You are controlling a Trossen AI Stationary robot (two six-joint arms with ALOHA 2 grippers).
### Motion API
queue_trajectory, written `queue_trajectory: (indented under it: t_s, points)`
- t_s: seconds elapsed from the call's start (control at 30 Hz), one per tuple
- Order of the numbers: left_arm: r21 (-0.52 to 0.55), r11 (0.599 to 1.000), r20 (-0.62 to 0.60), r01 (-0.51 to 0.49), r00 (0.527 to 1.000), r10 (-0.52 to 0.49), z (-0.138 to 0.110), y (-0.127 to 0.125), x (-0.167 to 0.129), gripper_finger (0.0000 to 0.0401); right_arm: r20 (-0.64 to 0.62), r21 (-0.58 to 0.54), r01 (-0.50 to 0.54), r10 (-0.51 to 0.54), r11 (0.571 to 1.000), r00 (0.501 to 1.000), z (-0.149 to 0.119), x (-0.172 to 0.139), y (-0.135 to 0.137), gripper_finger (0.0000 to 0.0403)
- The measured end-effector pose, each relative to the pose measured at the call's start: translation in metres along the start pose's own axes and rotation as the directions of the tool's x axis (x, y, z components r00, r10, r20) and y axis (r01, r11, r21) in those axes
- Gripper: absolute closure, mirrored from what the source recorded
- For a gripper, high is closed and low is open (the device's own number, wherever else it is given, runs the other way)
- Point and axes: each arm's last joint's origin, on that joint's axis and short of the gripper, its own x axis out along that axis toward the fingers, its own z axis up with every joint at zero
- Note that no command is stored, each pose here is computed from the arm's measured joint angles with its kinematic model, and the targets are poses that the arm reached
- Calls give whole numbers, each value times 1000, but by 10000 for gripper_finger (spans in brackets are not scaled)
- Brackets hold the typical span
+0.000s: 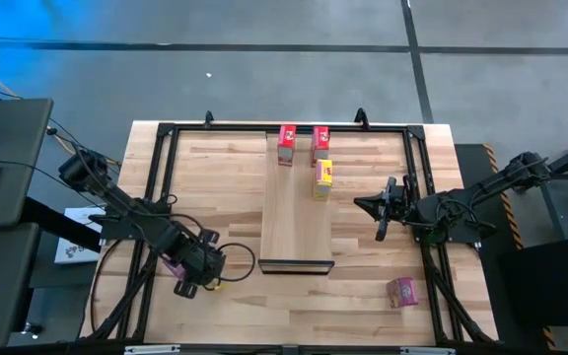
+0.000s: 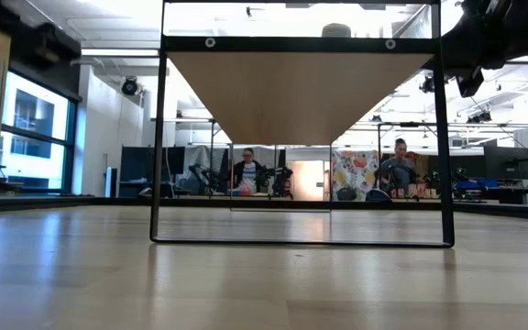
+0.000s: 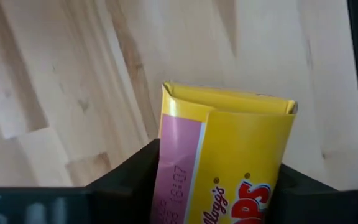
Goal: Stack cereal on shelf
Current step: Put the yellow cereal box on the shelf aligned with the other yellow cereal box
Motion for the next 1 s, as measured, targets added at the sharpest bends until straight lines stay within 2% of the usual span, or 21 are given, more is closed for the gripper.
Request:
queue_trajectory:
  t_s: [0.17, 0.33, 0.4, 0.5, 0.57, 0.8, 0.87, 1.0]
  points:
    - [1, 999, -41, -35, 999, 35, 8, -2, -37, 243, 0, 0, 1, -1, 1000, 1000, 0, 0, 0, 402]
    - [17, 978, 15, -206, 978, 206, 17, 1, -86, 243, 7, 5, -1, 1, 1000, 1000, 1, 0, 0, 402]
    - [36, 955, 95, -294, 952, 290, 23, 5, -105, 243, 12, 9, -3, 3, 1000, 1000, 1, 0, 0, 402]
    - [26, 902, 224, -432, 882, 416, 35, 13, -128, 243, 15, 12, -4, 4, 1000, 1000, 2, 0, 1, 402]
    - [25, 875, 293, -484, 840, 457, 44, 21, -137, 243, 15, 12, -4, 4, 1000, 1000, 2, 0, 1, 402]
    - [38, 832, 395, -554, 773, 496, 74, 65, -144, 243, 15, 15, -5, 5, 1000, 1000, 2, 0, 1, 402]
    - [42, 836, 381, -548, 782, 493, 78, 78, -141, 243, 15, 15, -5, 5, 1000, 1000, 2, 0, 1, 402]
    - [19, 873, 356, -487, 820, 449, 89, 101, -140, 243, 17, 15, -7, 7, 1000, 1000, 2, 0, 1, 402]
